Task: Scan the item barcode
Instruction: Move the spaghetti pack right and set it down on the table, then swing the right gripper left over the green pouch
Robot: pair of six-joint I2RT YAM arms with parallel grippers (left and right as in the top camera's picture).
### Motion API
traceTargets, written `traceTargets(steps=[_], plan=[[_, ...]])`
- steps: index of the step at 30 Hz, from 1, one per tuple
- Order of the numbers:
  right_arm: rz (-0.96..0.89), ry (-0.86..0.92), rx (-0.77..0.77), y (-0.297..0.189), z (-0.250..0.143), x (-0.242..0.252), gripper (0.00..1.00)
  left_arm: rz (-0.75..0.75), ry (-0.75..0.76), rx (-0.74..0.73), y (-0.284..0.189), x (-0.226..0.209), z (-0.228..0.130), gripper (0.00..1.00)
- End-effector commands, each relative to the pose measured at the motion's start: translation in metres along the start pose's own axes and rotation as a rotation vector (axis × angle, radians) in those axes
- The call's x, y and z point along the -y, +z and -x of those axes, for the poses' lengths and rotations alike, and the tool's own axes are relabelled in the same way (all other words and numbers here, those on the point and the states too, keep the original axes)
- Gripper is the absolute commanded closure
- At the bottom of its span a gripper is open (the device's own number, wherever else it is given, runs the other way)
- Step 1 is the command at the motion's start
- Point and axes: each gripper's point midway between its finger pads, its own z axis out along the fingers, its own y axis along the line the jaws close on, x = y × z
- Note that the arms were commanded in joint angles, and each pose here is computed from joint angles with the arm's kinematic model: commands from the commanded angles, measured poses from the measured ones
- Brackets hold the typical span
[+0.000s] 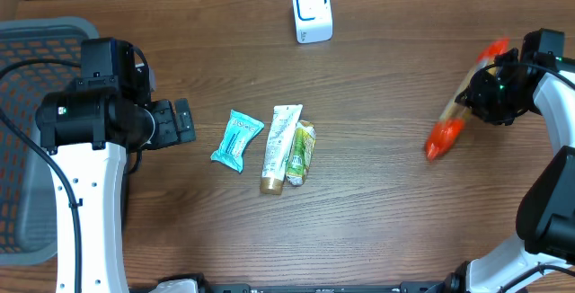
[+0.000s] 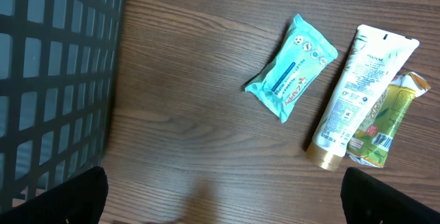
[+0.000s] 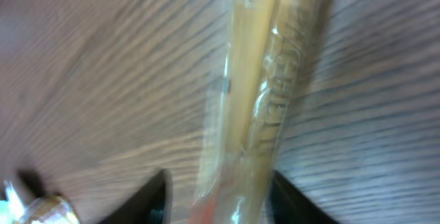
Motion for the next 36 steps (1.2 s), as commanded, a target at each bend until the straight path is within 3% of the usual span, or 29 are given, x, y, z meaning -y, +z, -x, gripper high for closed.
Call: traceTargets(steps=[1,8,9,11,19,21,24,29,36], plan=[[0.070,-0.029,0.030,-0.024,0.006,-0.019,0.31,0.006,0.017,0.008,-0.002,-0.002,0.003,0.01],[0.319,-0.187,-0.026,-0.078,-0.005,-0.090,0.26,0.006,0.017,0.008,-0.002,-0.002,0.003,0.00],[0.352,-0.208,-0.034,-0.082,-0.008,-0.102,0.21,0.006,0.017,0.008,-0.002,-0.002,0.003,0.00],[0.416,-0.267,-0.059,-0.082,-0.020,-0.132,0.00,0.006,0.017,0.008,-0.002,-0.002,0.003,0.01],[0.499,-0.454,-0.187,-0.034,-0.094,-0.236,0.00,0.006,0.017,0.008,-0.002,-0.002,0.003,0.00],[0.439,-0.462,-0.212,-0.014,-0.116,-0.252,0.02,0.006,0.017,0.008,-0.002,-0.002,0.003,0.01],[0.271,-0.427,-0.194,0.015,-0.140,-0.261,0.14,0.006,0.017,0.008,-0.002,-0.002,0.003,0.01],[-0.004,-0.389,-0.110,0.057,-0.177,-0.260,0.18,0.006,0.017,0.008,-0.002,-0.002,0.003,0.01],[-0.150,-0.390,-0.345,0.117,-0.247,-0.234,0.23,0.006,0.017,0.008,-0.002,-0.002,0.003,0.00]])
